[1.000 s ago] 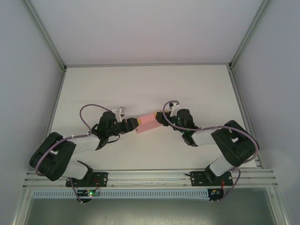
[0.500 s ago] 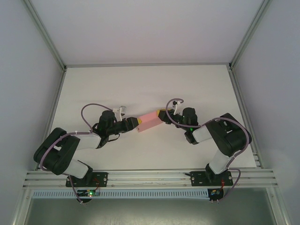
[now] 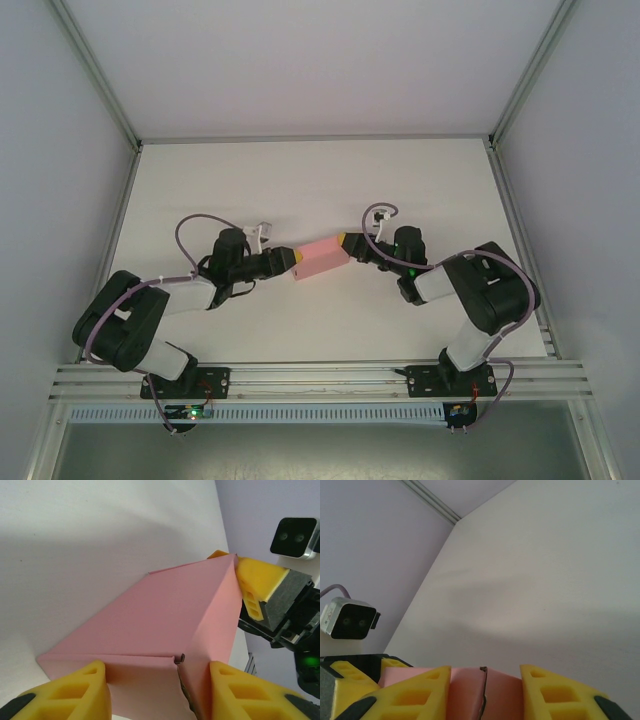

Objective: Assemble paper box

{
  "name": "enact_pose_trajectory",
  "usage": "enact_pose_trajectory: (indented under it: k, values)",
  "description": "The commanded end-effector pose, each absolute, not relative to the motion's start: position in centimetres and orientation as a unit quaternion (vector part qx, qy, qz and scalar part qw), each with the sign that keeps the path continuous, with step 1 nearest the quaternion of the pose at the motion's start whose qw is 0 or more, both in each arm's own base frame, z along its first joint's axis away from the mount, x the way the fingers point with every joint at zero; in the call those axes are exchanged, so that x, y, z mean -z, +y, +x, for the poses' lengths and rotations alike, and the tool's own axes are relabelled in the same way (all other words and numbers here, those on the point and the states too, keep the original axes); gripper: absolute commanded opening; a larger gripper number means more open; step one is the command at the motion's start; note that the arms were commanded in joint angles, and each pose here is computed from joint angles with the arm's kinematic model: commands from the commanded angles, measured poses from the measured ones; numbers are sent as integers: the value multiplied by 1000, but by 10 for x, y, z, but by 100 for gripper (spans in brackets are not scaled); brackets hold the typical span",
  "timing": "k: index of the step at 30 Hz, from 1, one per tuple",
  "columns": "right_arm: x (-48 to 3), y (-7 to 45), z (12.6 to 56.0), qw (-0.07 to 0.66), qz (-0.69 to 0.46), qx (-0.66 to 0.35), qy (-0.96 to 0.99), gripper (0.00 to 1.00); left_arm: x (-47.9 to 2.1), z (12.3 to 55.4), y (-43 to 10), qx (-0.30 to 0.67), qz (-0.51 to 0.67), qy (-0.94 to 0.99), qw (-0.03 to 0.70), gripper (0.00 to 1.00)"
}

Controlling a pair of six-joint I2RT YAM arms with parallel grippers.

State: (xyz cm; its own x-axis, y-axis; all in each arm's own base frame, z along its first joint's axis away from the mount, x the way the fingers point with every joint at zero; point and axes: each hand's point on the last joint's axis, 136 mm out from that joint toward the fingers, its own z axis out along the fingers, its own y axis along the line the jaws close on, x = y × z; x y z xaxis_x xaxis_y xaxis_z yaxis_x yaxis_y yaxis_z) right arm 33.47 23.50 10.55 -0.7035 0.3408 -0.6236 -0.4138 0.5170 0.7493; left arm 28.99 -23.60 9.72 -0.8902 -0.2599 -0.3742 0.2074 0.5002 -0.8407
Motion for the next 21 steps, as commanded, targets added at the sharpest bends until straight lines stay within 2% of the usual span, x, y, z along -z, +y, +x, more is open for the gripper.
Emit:
enact_pose_trajectory:
  k: [1, 3, 6, 9, 13, 17, 18, 20, 21]
  values:
    - [-90, 257, 302, 271, -52, -512, 814, 17, -62, 273, -229, 445, -9, 879, 172, 1]
    - [-94, 256, 306, 270, -48, -494, 825, 27, -74, 277, -234, 453, 6, 873, 178, 20]
    - [-101, 250, 314, 287, -43, -458, 841, 36, -87, 281, -238, 455, 27, 872, 179, 28]
    - [-112, 243, 318, 309, -40, -431, 847, 40, -99, 282, -241, 453, 45, 872, 181, 44]
    - [-122, 243, 319, 321, -49, -423, 846, 50, -110, 287, -242, 448, 54, 871, 195, 51]
    - [-125, 245, 322, 324, -49, -421, 846, 52, -120, 288, -248, 459, 73, 863, 197, 64]
    - [-125, 245, 323, 326, -47, -420, 846, 54, -122, 288, -249, 461, 75, 862, 197, 70]
    - [-125, 244, 324, 327, -48, -418, 846, 60, -129, 289, -252, 466, 85, 857, 202, 100]
    - [-125, 244, 324, 327, -46, -417, 847, 61, -132, 290, -253, 467, 88, 856, 205, 100]
